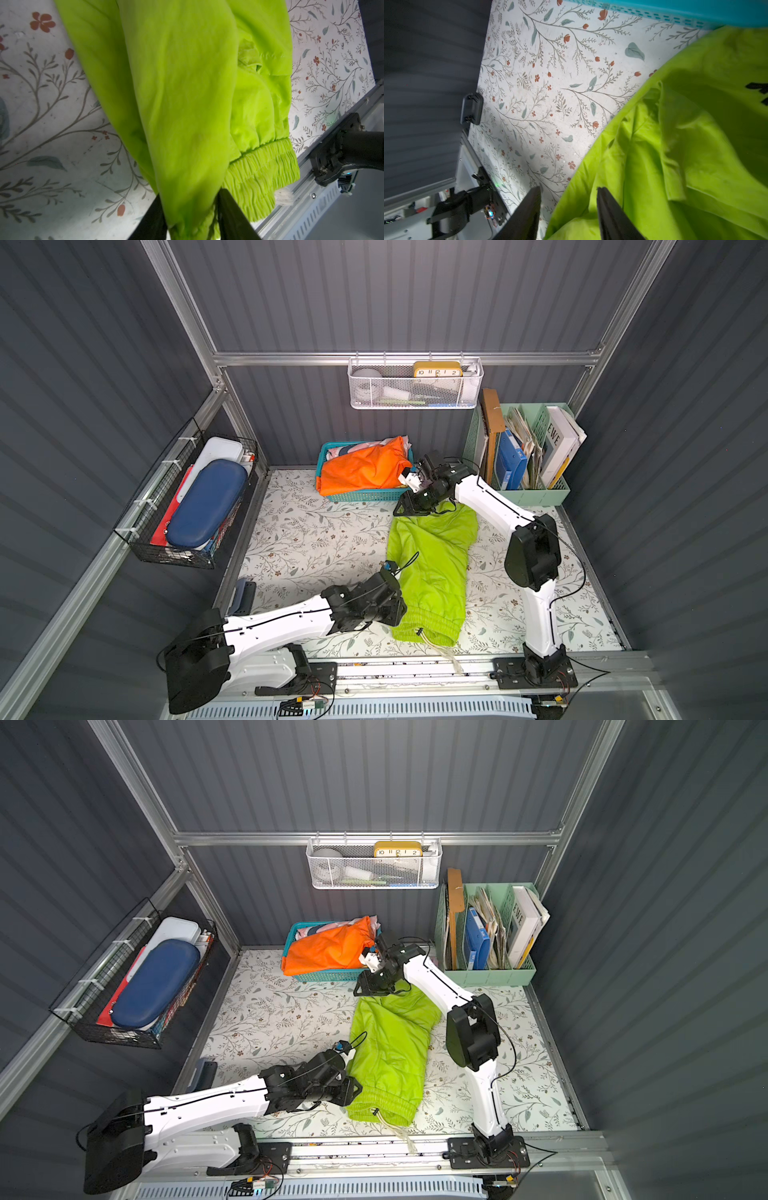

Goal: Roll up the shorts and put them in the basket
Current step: Fold the shorts at the center of the board.

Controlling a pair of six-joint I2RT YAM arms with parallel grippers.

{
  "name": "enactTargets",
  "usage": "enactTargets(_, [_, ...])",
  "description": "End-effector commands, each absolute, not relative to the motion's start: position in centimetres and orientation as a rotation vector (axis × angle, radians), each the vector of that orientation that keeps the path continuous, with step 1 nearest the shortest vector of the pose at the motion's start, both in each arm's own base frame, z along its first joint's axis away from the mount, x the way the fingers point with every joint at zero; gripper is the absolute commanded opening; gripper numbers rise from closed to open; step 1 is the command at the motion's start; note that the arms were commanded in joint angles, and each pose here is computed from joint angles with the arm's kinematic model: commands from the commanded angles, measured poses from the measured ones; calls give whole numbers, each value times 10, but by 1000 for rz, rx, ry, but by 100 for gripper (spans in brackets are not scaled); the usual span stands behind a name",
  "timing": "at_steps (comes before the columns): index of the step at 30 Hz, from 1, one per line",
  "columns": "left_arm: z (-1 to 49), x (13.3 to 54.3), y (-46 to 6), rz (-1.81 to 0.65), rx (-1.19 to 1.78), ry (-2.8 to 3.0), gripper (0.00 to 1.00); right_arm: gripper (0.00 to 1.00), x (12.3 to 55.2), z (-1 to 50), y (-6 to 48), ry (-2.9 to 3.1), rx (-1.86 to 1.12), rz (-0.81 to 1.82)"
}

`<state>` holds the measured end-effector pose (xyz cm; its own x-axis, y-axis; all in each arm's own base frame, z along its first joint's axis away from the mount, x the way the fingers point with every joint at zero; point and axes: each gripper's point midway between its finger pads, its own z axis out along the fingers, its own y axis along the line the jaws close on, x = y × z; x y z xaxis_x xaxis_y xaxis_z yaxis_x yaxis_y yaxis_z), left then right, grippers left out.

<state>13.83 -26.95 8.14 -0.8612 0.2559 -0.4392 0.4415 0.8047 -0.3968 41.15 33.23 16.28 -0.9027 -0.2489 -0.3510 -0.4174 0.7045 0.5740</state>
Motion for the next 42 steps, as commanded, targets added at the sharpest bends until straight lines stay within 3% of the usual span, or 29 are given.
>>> enactTargets(1, [74,129,-250,-670,464,2689,49,61,420,168,336,2638,-532,973])
enactTargets(6, [97,136,-246,-681,401,2627,82,64,427,184,318,2596,-465,895])
enactTargets(9, [125,151,-250,-654,450,2519,89,62,422,183,302,2590,-442,823])
enactTargets(11, [141,162,-257,-626,500,2455,93,50,416,179,293,2608,-419,803])
enactTargets(13, [156,171,-270,-609,564,2400,93,32,407,171,283,2639,-382,801])
enactTargets(14, [161,175,-277,-606,597,2376,90,22,404,167,279,2650,-363,801])
enactTargets(17, [170,188,-302,-627,687,2313,63,0,395,155,269,2673,-289,812])
enactTargets(18, [172,193,-310,-647,712,2296,48,0,393,150,265,2687,-261,818])
enactTargets(21, [175,209,-328,-694,749,2254,16,0,391,138,254,2719,-173,835])
enactTargets(23, [175,221,-334,-706,753,2231,4,0,392,132,249,2725,-125,844])
enactTargets(32, [140,244,-348,-762,797,2267,0,0,405,93,243,2825,19,847])
enactTargets(42, [77,215,-308,-694,705,2510,0,0,422,62,248,2863,120,844])
